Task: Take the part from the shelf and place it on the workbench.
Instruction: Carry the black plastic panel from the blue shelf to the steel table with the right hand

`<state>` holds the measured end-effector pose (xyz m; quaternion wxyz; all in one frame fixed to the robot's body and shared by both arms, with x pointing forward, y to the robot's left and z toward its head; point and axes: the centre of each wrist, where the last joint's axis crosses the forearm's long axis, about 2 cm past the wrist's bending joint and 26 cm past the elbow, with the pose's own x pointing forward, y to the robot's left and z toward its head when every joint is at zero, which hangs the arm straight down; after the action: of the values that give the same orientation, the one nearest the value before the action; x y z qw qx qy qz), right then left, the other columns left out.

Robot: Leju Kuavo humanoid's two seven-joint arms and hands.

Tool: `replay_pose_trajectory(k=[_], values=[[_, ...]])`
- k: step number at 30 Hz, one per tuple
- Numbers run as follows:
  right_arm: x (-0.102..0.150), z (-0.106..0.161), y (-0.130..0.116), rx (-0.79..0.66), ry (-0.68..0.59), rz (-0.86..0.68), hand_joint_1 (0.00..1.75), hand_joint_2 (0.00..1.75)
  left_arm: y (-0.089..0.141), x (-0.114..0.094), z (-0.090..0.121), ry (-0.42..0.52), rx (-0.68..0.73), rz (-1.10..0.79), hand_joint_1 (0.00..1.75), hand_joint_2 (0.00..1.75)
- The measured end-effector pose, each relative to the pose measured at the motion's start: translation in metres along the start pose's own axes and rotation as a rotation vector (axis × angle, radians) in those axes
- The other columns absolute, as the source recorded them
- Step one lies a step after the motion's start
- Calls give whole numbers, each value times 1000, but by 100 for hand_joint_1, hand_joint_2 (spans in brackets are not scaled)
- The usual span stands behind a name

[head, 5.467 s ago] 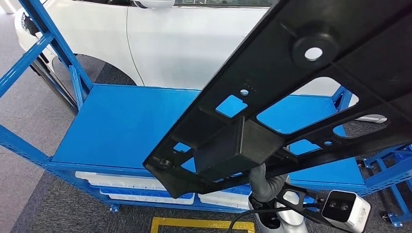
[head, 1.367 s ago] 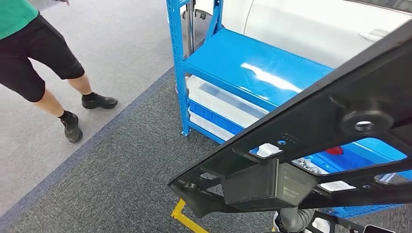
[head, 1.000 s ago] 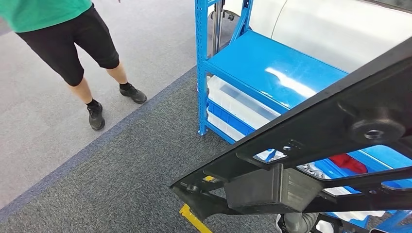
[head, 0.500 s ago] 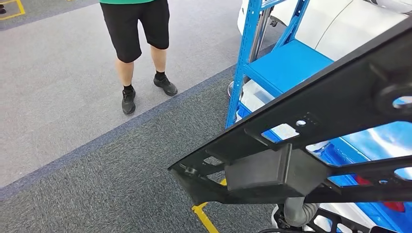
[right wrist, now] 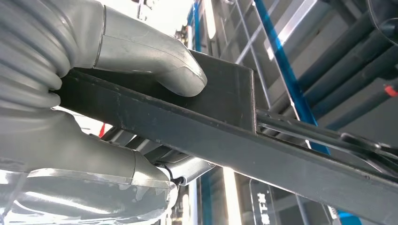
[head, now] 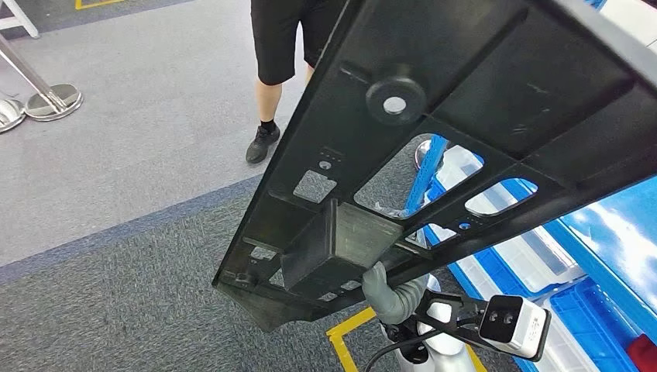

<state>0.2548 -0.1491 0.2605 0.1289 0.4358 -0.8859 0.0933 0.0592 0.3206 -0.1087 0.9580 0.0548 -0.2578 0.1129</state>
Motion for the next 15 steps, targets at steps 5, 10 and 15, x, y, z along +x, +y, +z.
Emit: replay_pose_trajectory(k=[5, 10, 15], values=[[-6, -1, 0, 15, 12, -25, 175, 175, -10, -1, 1, 2, -12, 23, 0, 0], [-9, 0, -2, 27, 29, -35, 175, 175, -13, -5, 3, 12, -10, 43, 0, 0], [-11, -1, -4, 28, 40, -24, 175, 175, -14, -6, 3, 6, -10, 48, 0, 0]])
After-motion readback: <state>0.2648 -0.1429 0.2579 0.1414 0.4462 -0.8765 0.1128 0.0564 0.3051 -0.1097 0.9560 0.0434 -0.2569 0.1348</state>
